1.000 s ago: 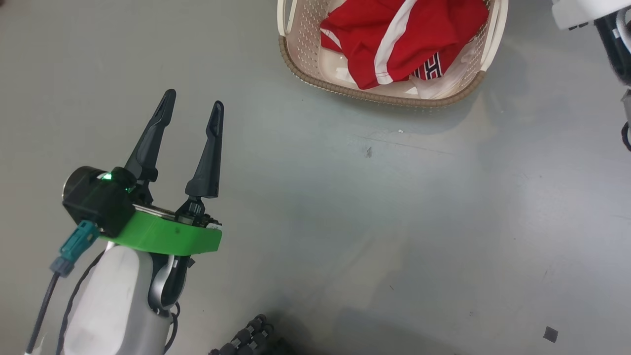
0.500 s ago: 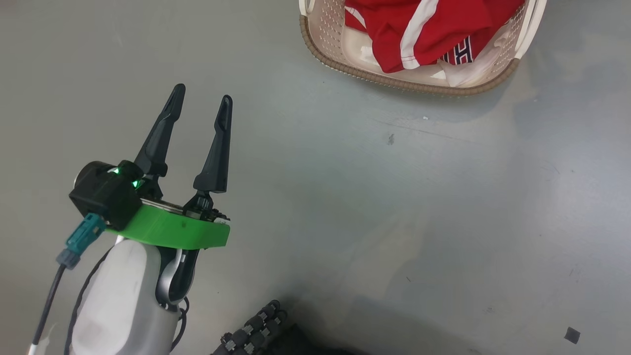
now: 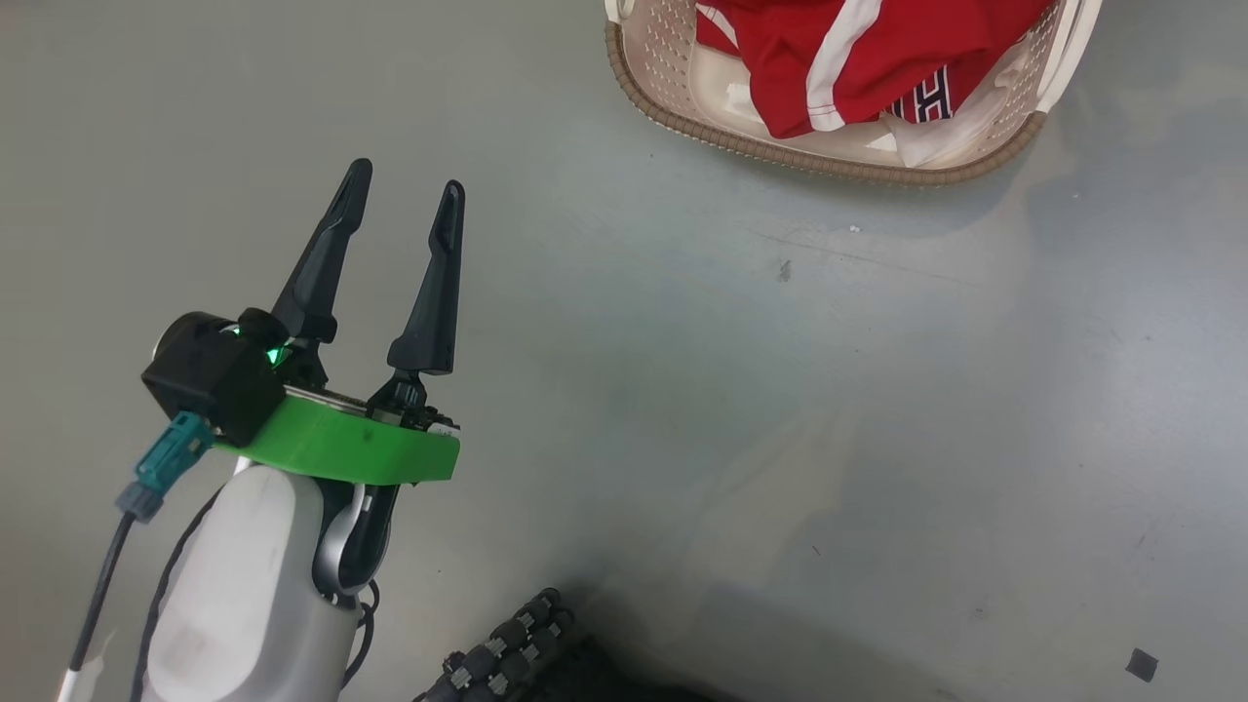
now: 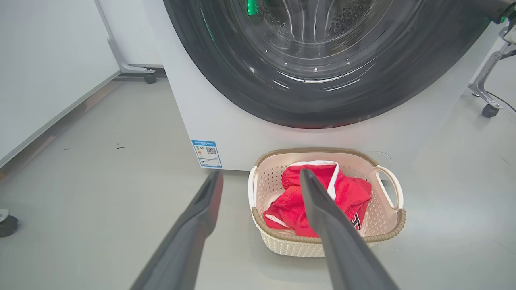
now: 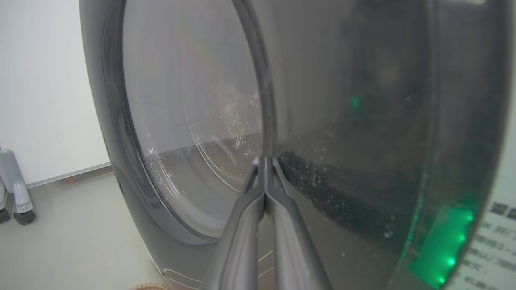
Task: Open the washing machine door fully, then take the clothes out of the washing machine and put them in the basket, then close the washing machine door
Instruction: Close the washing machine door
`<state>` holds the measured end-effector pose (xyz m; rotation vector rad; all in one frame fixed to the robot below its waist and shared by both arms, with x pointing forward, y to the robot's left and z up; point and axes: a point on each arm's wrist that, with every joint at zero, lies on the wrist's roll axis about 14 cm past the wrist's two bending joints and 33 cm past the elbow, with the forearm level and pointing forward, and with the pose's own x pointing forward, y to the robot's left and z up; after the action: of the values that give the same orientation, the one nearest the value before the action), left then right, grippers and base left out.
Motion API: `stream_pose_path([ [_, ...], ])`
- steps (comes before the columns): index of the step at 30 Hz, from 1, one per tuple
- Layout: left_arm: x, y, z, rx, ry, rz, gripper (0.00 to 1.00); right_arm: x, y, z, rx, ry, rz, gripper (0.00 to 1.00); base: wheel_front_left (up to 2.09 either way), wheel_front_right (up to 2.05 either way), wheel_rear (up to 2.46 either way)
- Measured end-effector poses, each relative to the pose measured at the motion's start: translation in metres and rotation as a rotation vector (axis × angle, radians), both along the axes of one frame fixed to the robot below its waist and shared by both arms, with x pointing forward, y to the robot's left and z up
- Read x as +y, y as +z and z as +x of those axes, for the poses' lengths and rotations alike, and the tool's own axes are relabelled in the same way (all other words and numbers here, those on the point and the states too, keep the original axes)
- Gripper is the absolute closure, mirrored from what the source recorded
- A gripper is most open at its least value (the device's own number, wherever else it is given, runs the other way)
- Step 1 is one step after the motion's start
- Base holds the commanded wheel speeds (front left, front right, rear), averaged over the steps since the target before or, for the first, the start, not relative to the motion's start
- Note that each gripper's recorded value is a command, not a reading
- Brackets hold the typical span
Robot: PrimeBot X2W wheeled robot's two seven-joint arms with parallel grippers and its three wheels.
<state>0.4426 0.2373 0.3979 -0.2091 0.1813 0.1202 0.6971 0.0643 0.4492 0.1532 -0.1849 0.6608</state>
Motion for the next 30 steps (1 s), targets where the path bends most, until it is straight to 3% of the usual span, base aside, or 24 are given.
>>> stream_pose_path([
  [15, 0.003, 0.017, 0.001, -0.042, 0.006, 0.004, 0.0, -0.011, -0.013, -0.014, 0.058, -0.039, -0.038, 1.0, 0.0, 0.0, 0.0],
  [30, -0.002, 0.054, -0.003, -0.127, -0.047, 0.038, 0.0, -0.043, -0.037, -0.087, 0.224, -0.066, -0.107, 1.0, 0.0, 0.0, 0.0],
])
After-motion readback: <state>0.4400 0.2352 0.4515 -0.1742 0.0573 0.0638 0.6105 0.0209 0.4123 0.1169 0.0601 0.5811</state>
